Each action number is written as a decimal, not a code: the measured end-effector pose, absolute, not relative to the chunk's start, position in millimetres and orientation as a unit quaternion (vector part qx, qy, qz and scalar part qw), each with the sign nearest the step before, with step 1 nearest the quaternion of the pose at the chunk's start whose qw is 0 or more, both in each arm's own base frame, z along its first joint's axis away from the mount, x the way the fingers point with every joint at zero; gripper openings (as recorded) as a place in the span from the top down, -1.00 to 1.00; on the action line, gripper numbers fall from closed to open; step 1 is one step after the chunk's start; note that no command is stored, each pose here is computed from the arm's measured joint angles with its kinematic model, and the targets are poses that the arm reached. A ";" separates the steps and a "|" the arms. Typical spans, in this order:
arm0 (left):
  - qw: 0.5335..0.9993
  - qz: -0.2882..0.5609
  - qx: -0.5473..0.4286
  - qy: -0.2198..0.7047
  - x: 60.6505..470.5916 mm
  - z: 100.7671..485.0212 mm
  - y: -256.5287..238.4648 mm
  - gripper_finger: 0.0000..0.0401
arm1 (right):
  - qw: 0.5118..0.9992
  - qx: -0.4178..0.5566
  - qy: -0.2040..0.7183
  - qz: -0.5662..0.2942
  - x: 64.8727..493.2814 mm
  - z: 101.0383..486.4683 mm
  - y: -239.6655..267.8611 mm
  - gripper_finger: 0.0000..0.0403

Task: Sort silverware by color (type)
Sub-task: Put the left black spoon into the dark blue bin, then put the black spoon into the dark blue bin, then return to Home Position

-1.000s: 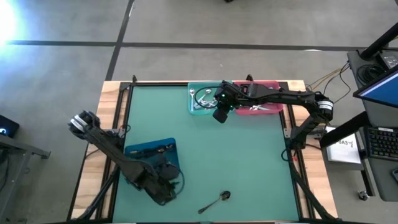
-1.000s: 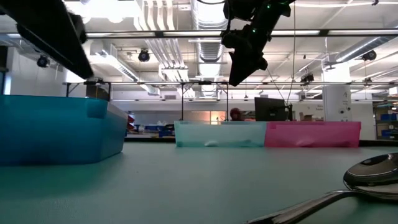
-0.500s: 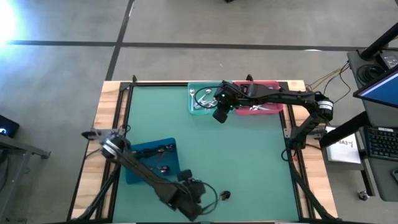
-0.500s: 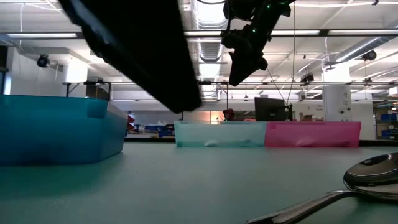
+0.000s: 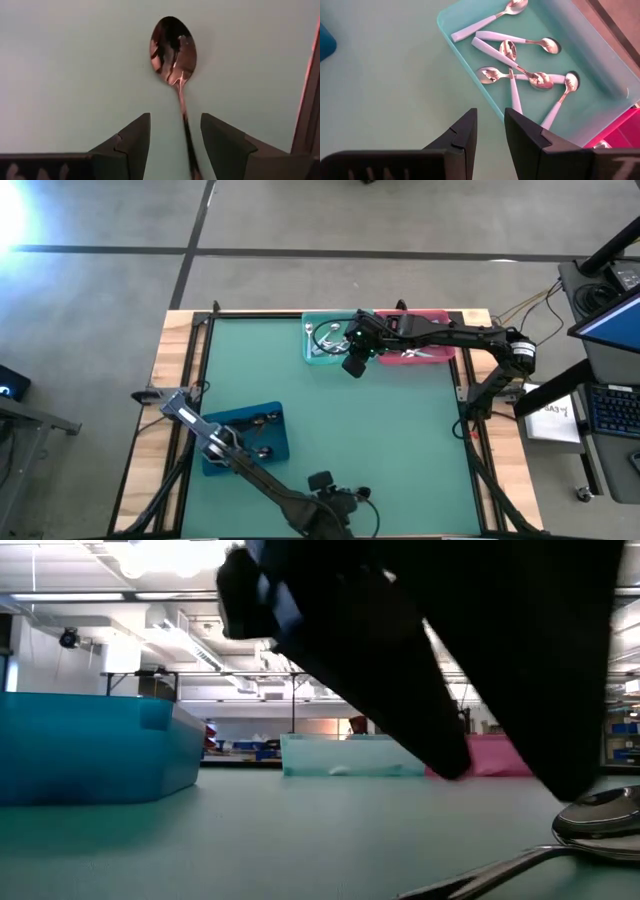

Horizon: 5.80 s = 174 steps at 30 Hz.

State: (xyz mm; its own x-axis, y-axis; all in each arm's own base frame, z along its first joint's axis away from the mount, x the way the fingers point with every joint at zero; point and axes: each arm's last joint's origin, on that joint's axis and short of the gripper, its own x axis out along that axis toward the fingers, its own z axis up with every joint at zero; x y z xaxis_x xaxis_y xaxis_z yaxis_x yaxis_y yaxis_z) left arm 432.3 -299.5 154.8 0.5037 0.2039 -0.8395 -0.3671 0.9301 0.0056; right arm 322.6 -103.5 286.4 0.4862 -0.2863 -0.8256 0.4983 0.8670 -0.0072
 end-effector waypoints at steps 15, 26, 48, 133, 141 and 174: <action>0.839 0.194 -0.156 0.484 431.5 123.3 -288.4 0.21 | 0.854 0.118 0.452 -0.230 322.6 286.4 -103.5 0.56; 0.834 0.189 -0.160 0.492 432.5 121.8 -287.6 0.91 | 0.854 0.118 0.452 -0.230 322.7 286.4 -103.4 0.56; 0.773 0.236 -0.051 0.586 409.1 177.1 -261.8 1.00 | 0.854 0.118 0.452 -0.230 322.6 286.4 -103.5 0.56; 0.976 0.057 -0.012 0.208 128.8 195.7 -62.2 0.58 | 0.854 0.118 0.452 -0.230 322.7 286.4 -103.4 0.56; 0.990 0.041 -0.018 0.132 128.6 186.6 -62.0 0.58 | 0.854 0.118 0.452 -0.230 322.7 286.4 -103.4 0.56; 0.994 0.092 -0.020 0.050 130.6 158.1 -30.6 0.58 | 0.854 0.118 0.452 -0.230 322.6 286.4 -103.5 0.56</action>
State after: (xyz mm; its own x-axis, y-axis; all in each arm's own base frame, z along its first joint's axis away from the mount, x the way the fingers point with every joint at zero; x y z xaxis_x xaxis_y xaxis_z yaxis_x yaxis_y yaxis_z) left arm 130.6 -30.6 158.1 0.9779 0.1816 -0.1037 -0.1857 0.9821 -0.0312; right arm 322.6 -103.5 286.4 0.4863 -0.2862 -0.8256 0.4988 0.8667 -0.0067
